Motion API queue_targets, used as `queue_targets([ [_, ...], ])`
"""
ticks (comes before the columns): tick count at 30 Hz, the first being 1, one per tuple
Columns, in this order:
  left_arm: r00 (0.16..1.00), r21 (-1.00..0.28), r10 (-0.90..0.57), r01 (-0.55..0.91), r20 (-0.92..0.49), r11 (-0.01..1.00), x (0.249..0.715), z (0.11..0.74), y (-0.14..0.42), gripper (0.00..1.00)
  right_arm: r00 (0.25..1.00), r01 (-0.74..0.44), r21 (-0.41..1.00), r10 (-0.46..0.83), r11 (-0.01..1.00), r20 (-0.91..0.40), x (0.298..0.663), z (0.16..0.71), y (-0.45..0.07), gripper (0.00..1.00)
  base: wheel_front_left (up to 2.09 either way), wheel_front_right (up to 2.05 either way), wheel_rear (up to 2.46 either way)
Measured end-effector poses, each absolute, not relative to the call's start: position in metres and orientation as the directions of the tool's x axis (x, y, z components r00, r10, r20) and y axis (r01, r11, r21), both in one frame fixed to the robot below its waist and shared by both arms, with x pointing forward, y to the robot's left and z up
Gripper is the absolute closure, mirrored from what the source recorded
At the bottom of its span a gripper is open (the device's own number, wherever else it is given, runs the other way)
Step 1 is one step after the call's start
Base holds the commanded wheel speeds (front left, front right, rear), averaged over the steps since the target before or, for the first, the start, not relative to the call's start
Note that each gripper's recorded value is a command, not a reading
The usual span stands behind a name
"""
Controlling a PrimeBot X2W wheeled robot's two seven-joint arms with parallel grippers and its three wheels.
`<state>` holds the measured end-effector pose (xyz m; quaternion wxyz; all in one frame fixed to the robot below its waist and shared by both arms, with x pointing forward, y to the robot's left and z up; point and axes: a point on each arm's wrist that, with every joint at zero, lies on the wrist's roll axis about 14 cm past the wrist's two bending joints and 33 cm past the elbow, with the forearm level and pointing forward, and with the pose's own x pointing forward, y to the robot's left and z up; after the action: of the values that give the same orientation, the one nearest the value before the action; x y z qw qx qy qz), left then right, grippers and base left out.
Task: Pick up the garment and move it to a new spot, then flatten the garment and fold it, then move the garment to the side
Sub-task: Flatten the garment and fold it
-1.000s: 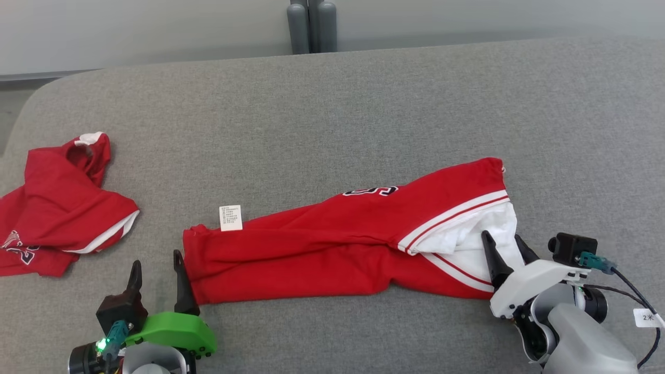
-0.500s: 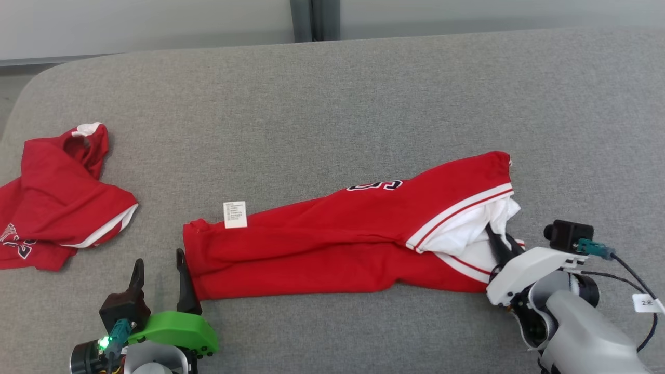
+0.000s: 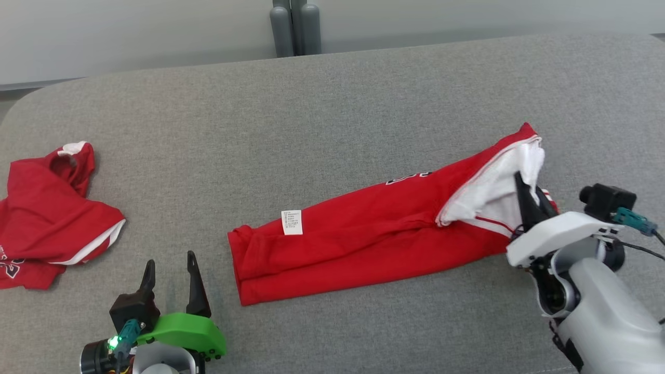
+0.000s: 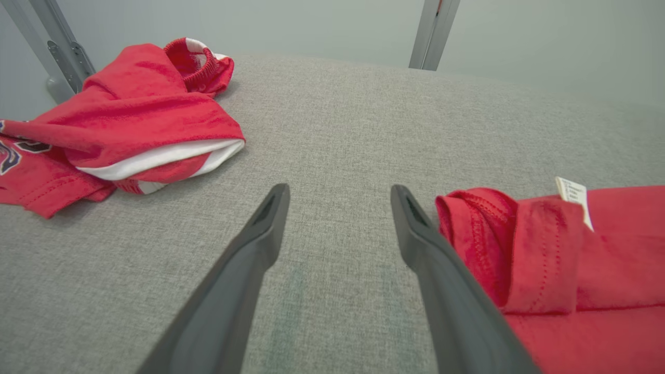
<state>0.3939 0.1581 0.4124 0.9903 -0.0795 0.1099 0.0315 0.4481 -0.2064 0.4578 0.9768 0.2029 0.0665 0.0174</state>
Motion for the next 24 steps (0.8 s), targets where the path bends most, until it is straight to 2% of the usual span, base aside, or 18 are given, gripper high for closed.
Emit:
queue_targets([
  [3, 0.974, -0.167, 0.044, -0.082, -0.221, 0.982, 0.393, 0.414, 0.157, 0.0, 0.986, -0.121, 0.414, 0.159, 0.902, -0.057, 0.45, 0.477, -0.17, 1.0, 0.0, 0.0, 0.0],
  [10, 0.974, -0.171, 0.064, -0.103, -0.218, 0.98, 0.384, 0.417, 0.164, 0.0, 0.919, -0.341, 0.451, 0.393, 0.825, -0.023, 0.437, 0.485, -0.084, 1.0, 0.0, 0.0, 0.0],
  [17, 0.972, -0.157, 0.09, -0.126, -0.218, 0.979, 0.37, 0.418, 0.175, 0.0, 0.81, -0.503, 0.479, 0.585, 0.719, -0.029, 0.423, 0.486, -0.007, 1.0, 0.0, 0.0, 0.0],
  [24, 0.97, -0.147, 0.104, -0.139, -0.22, 0.979, 0.355, 0.419, 0.18, 0.0, 0.701, -0.611, 0.479, 0.712, 0.631, -0.043, 0.419, 0.484, 0.055, 1.0, 0.0, 0.0, 0.0],
])
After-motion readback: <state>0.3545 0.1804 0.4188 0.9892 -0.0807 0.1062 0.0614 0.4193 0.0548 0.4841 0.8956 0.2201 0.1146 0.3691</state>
